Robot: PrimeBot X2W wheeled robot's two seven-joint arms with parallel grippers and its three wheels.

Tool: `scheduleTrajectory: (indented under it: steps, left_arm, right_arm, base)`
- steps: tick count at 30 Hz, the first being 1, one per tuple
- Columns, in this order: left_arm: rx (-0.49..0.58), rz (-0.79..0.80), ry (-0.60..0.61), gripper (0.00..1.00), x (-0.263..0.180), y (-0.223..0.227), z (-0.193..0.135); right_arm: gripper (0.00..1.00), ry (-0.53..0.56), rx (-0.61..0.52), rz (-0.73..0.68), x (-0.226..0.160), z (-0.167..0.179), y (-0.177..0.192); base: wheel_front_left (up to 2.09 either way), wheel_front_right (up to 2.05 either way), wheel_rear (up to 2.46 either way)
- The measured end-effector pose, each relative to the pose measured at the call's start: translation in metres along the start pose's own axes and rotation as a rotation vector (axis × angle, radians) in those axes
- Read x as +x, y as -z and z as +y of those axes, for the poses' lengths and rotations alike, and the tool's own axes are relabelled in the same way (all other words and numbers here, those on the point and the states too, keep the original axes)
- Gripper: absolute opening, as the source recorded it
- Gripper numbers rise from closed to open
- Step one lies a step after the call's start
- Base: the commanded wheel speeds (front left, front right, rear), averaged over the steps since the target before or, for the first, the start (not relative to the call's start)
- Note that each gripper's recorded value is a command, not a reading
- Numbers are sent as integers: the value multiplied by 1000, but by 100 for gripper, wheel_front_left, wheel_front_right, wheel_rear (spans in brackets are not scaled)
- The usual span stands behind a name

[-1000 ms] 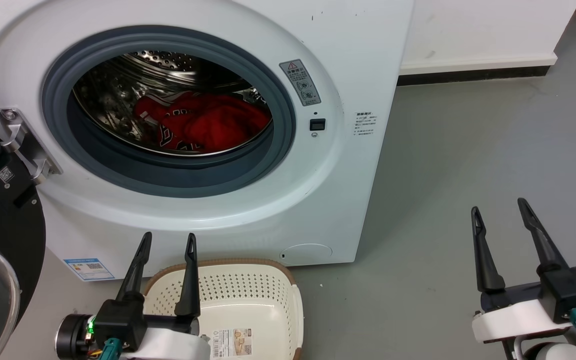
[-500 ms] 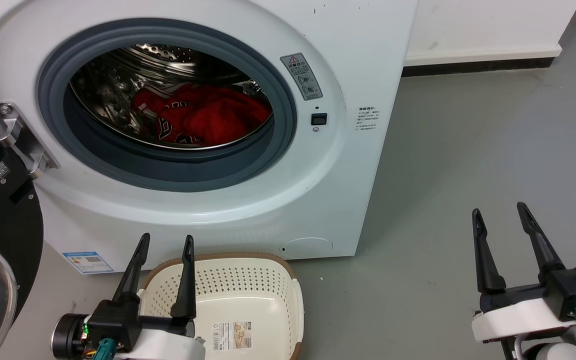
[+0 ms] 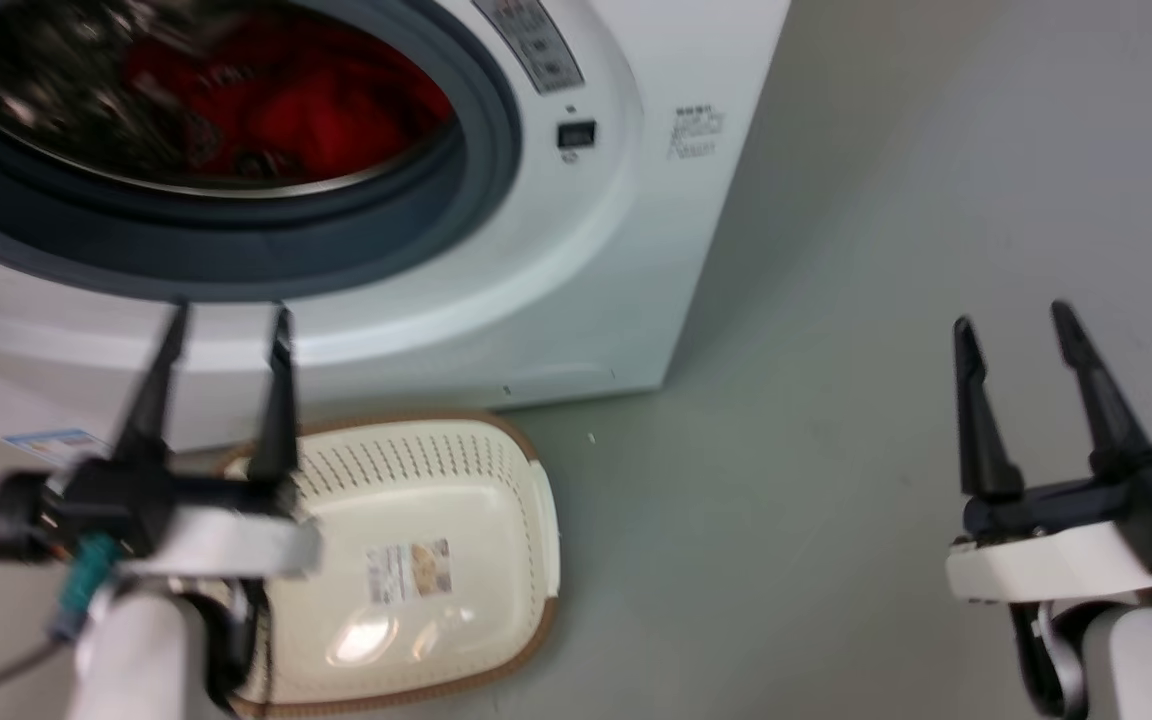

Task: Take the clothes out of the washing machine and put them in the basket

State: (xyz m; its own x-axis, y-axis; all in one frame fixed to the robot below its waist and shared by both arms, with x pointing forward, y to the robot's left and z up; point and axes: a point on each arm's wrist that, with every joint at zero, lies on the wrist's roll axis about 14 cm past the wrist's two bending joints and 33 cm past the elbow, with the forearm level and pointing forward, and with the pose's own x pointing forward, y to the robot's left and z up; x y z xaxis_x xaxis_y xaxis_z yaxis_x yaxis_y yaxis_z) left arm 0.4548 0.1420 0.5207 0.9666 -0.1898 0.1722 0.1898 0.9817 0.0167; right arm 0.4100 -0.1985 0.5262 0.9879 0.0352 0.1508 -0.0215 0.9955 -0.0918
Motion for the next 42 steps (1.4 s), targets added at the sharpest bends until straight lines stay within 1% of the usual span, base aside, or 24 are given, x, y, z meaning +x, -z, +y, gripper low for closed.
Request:
scheduleTrajectory:
  steps: [4,8,12,16,20,23,28,33,37,39,42]
  left_arm:
    - [41,16,10,100,47,26,21]
    - [47,87,38,100,93,74,31]
    - [11,198,33,100,147,116,45]
    - [46,309,82,100,198,143,48]
    - [69,445,91,100,235,172,55]
    - [80,528,84,100,258,186,58]
    - [75,693,82,100,278,216,55]
    - [111,857,90,100,282,245,50]
    - [109,961,101,100,275,270,43]
    - [104,996,99,100,271,279,43]
    - [107,1004,102,100,270,284,42]
  right_arm:
    - [100,51,-4,46,12,-18,23]
    - [100,96,-28,116,18,-36,53]
    - [100,113,-38,196,19,-43,87]
    - [100,116,-24,208,29,-44,101]
    - [100,102,-14,236,29,-39,114]
    - [100,100,-19,245,28,-40,117]
    - [100,119,-30,276,20,-46,120]
    - [100,137,-30,295,13,-51,121]
    - [100,149,-36,300,11,-55,120]
    - [100,152,-37,307,9,-55,122]
    - [100,153,-37,308,9,-55,122]
  base:
    - [0,0,0]
    - [0,0,0]
    - [0,0,0]
    - [0,0,0]
    - [0,0,0]
    - [0,0,0]
    - [0,0,0]
    - [0,0,0]
    - [0,0,0]
    - [0,0,0]
    - [0,0,0]
